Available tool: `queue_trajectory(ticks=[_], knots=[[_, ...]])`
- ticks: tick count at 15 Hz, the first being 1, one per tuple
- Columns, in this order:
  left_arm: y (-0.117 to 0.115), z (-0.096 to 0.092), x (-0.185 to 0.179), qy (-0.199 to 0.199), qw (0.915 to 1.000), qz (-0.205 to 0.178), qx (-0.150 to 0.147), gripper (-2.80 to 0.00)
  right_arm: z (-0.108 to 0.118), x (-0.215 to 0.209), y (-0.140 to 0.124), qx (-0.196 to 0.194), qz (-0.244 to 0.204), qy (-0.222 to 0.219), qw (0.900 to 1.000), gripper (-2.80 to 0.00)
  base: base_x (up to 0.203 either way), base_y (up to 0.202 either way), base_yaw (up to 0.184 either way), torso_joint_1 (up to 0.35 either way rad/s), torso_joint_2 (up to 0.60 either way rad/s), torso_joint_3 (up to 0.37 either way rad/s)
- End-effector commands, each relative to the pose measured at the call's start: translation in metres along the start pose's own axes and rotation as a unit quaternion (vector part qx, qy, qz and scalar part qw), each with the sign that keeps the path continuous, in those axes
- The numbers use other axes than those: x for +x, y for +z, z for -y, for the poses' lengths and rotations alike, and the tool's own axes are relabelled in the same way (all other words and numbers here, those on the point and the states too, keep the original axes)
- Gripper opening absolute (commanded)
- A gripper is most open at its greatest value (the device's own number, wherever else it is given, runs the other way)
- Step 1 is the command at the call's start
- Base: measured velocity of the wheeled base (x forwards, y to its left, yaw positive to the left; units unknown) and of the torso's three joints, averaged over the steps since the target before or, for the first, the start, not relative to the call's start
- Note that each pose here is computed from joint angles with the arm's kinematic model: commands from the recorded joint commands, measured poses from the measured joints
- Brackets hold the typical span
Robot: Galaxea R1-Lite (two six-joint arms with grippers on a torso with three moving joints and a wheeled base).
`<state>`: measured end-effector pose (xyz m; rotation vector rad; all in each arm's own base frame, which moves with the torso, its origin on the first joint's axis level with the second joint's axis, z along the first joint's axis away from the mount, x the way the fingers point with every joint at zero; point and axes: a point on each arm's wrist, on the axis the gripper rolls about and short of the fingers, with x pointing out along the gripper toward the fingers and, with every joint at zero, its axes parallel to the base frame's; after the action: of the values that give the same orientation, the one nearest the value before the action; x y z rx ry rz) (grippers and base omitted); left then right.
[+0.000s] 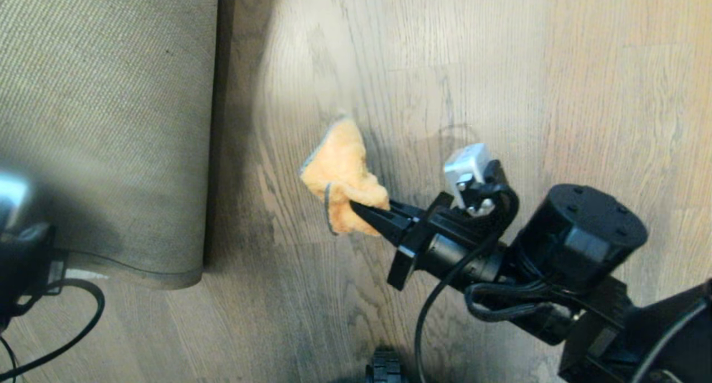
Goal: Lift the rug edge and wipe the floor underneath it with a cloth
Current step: Wipe the floor under the carpet with a rag
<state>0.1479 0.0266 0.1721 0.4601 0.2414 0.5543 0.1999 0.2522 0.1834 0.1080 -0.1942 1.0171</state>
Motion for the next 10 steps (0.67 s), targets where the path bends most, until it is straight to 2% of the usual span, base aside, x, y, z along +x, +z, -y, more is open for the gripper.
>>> queue_trajectory(ticks=[1, 6, 10], knots=[[0.0, -0.001, -0.001, 0.002, 1.0, 0.002, 0.0, -2.8, -0.02, 0.026, -0.037, 0.015, -0.025, 0.033, 0.999, -2.8, 0.0, 0.0, 0.0, 0.0, 0.0, 0.0], [-0.006, 0.001, -0.003, -0.001, 1.0, -0.005, 0.003, -2.8, -0.045, 0.037, -0.075, 0.036, -0.04, 0.064, 0.997, -2.8, 0.0, 0.0, 0.0, 0.0, 0.0, 0.0], [-0.007, 0.001, -0.003, -0.001, 1.0, -0.006, 0.003, -2.8, -0.048, 0.056, -0.097, 0.038, -0.027, 0.029, 0.999, -2.8, 0.0, 0.0, 0.0, 0.0, 0.0, 0.0]])
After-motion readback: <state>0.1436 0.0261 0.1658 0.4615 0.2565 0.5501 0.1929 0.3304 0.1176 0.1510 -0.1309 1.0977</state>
